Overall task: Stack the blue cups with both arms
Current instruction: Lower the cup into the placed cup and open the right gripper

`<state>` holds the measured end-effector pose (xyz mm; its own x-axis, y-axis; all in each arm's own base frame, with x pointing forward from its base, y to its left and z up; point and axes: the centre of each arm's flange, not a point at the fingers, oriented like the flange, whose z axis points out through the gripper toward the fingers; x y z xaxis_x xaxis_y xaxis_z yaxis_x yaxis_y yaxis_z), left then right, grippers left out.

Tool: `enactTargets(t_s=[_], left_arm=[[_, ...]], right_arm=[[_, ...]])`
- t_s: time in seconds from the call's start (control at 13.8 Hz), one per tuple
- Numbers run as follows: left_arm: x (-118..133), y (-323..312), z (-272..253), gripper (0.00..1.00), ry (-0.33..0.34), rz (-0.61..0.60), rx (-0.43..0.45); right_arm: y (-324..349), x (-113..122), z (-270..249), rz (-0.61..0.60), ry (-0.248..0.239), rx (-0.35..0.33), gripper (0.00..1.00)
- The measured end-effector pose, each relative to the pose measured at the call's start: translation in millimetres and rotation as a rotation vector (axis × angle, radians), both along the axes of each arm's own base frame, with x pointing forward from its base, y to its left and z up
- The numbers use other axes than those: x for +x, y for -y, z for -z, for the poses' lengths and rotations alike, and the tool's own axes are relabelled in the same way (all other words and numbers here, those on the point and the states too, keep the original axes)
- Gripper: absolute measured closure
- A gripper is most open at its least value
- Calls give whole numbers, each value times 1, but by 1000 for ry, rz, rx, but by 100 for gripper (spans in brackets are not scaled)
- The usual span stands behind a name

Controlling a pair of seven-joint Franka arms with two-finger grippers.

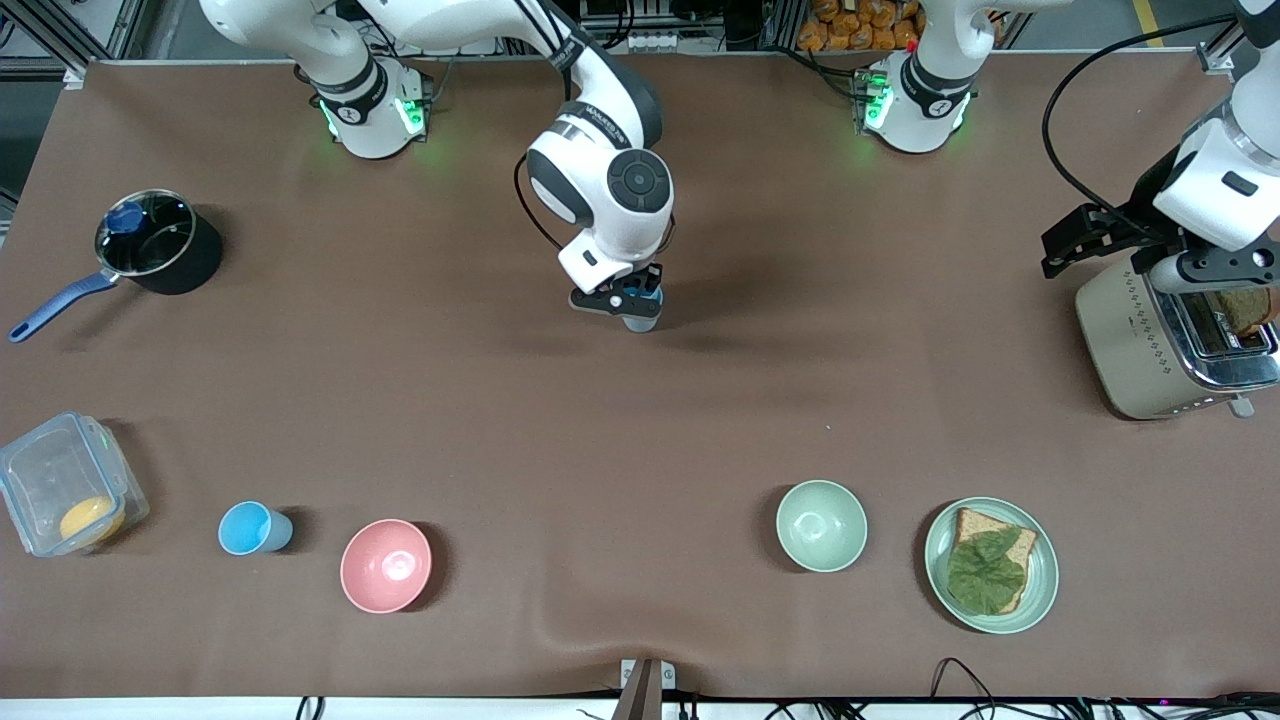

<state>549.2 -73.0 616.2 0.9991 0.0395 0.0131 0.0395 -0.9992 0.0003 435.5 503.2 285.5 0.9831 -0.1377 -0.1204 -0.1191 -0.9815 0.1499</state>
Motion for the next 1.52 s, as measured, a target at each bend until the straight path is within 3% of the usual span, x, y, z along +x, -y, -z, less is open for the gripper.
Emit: enactTargets(t_s=[1.01,1.16,1.52], left_arm=[[-1,6,1,0,-1,12,0],[-1,6,0,0,-1,10,0],[-1,4,1,0,-2,7,0]], right_arm=[[1,3,27,-14,11,-28,93],[1,3,28,-15,12,-30,79],[-1,6,17,-13,4,-48,25]])
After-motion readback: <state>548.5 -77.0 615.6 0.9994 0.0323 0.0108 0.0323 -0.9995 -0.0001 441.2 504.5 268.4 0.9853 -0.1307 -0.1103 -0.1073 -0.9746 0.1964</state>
